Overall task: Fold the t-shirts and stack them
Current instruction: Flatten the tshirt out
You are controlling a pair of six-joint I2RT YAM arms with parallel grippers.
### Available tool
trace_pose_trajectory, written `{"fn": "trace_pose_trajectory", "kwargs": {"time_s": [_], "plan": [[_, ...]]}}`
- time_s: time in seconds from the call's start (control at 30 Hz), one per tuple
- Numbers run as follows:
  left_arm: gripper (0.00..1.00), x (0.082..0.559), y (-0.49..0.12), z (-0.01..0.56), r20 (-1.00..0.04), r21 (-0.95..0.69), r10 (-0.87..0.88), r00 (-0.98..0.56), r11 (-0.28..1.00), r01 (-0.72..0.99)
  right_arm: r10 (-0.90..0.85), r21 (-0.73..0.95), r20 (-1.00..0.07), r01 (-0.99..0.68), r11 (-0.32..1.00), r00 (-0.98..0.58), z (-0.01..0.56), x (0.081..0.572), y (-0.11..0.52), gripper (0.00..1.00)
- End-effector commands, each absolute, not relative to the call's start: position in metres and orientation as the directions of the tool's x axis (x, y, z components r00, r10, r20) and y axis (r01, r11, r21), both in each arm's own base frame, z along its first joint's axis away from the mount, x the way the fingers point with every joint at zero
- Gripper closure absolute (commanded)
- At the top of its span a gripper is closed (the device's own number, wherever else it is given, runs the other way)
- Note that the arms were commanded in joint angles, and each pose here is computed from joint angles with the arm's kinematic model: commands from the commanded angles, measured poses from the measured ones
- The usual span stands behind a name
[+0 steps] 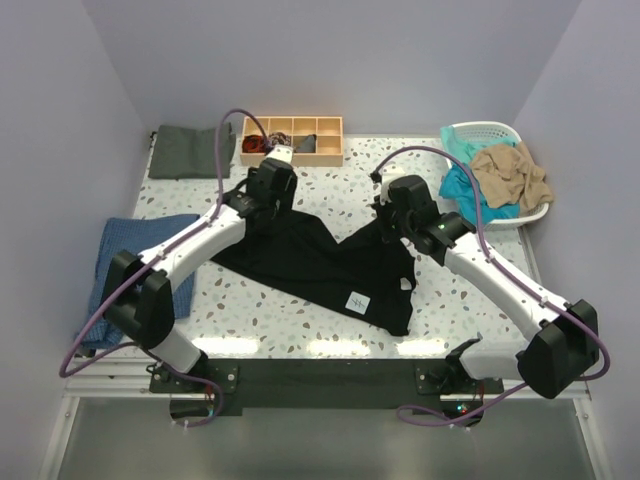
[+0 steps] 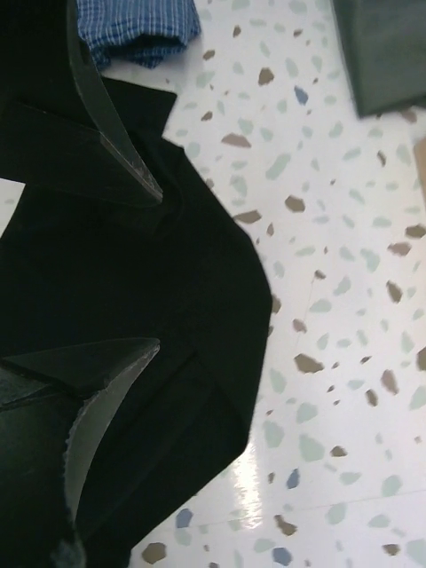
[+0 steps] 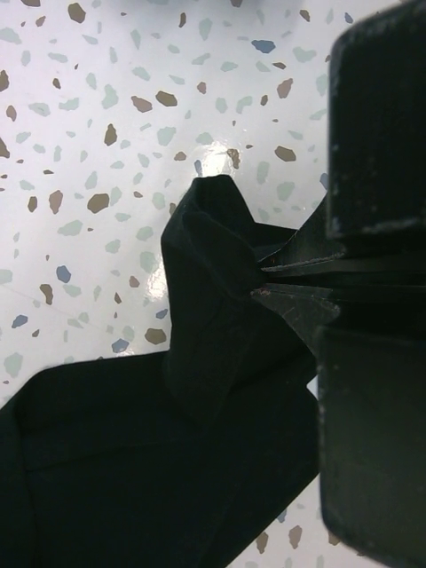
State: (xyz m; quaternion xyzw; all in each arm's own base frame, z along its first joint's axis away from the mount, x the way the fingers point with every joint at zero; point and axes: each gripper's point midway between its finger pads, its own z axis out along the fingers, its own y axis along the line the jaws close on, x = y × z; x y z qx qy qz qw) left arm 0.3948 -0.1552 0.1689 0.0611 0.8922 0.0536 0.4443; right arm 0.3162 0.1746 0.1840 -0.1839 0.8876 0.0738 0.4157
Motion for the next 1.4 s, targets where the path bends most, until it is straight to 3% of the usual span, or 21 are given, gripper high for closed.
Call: {"fn": "trace_pose_trajectory", "kwargs": {"time_s": [0.0, 0.4, 0.9, 1.2, 1.37], "plan": [[0.34, 0.387, -0.164, 0.133, -0.715, 0.193, 0.232, -0.659, 0.972, 0.132, -0.226, 0.004, -0.798, -0.38, 0.925, -0.559, 0.196, 0.323, 0.18, 1.0], [0.34, 0.389, -0.137, 0.113, -0.655, 0.341, 0.273, -0.705, 0.939, 0.047, -0.236, -0.008, -0.793, -0.378, 0.926, -0.562, 0.192, 0.321, 0.177, 1.0], [0.38, 0.375, -0.12, 0.088, -0.623, 0.376, 0.217, -0.751, 0.926, -0.044, -0.24, -0.02, -0.788, -0.366, 0.93, -0.567, 0.189, 0.321, 0.173, 1.0], [0.61, 0.377, -0.117, 0.084, -0.636, 0.375, 0.196, -0.747, 0.924, -0.077, -0.239, -0.024, -0.787, -0.36, 0.933, -0.569, 0.188, 0.32, 0.171, 1.0], [0.87, 0.385, -0.118, 0.096, -0.661, 0.366, 0.19, -0.726, 0.926, -0.091, -0.241, -0.035, -0.788, -0.35, 0.936, -0.567, 0.19, 0.32, 0.167, 1.0]]}}
